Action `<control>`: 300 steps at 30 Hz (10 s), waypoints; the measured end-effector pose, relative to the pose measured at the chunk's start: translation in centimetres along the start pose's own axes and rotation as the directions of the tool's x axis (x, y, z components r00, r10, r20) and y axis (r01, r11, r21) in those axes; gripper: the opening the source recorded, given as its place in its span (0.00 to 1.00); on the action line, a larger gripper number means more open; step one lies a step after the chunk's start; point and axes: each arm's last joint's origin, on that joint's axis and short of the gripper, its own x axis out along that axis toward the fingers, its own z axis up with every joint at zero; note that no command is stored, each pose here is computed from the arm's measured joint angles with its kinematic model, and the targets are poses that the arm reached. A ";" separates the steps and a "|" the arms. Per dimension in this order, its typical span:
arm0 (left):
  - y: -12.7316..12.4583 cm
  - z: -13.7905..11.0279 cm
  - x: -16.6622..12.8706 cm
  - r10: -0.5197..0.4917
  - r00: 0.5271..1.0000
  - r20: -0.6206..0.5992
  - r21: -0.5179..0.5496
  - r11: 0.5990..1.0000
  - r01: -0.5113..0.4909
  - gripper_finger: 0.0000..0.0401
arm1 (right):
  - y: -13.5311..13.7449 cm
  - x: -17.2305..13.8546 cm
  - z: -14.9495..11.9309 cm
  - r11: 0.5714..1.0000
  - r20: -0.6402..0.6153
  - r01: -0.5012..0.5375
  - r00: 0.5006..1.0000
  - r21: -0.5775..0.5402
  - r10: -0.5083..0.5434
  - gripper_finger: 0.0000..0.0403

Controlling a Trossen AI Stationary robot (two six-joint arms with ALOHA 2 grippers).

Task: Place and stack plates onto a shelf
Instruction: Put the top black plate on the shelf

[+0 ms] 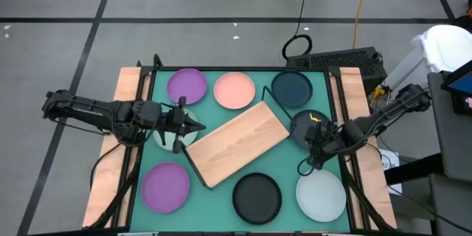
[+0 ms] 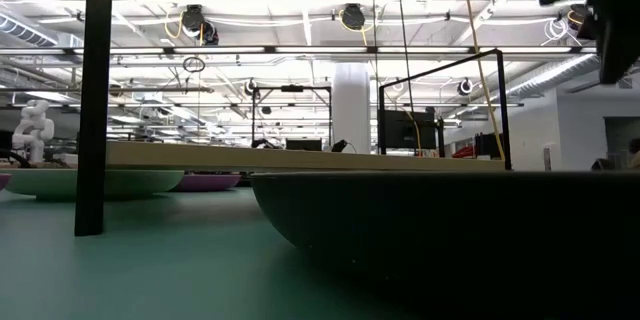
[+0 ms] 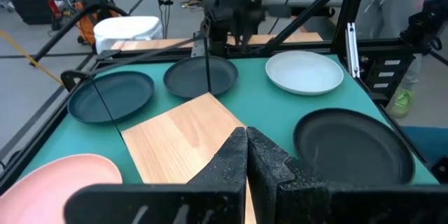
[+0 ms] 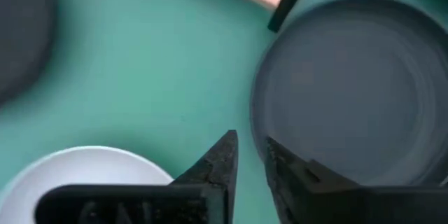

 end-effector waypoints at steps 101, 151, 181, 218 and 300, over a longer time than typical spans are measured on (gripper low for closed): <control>0.0 0.1 0.0 -0.001 1.000 0.012 0.011 1.000 0.001 0.01 | 0.1 -5.5 3.8 0.879 0.225 0.429 0.896 -0.208 -0.384 0.00; 0.0 -0.2 0.0 -0.001 1.000 -0.017 -0.046 0.999 0.000 0.01 | 9.6 -8.3 14.6 0.682 0.479 0.341 0.877 -0.647 0.017 0.00; 0.0 -0.1 0.0 0.000 1.000 -0.010 -0.047 0.999 0.000 0.01 | 9.4 0.1 11.6 0.678 0.262 0.186 0.965 -0.711 0.010 0.00; 0.1 -0.1 0.0 0.026 1.000 -0.010 -0.054 0.998 -0.027 0.01 | 8.3 4.4 9.6 0.670 0.190 0.160 0.981 -0.725 -0.029 0.00; 0.1 0.1 0.0 0.026 1.000 0.012 -0.039 0.999 -0.025 0.01 | 6.9 7.8 8.8 0.691 0.175 0.146 0.984 -0.708 -0.029 0.02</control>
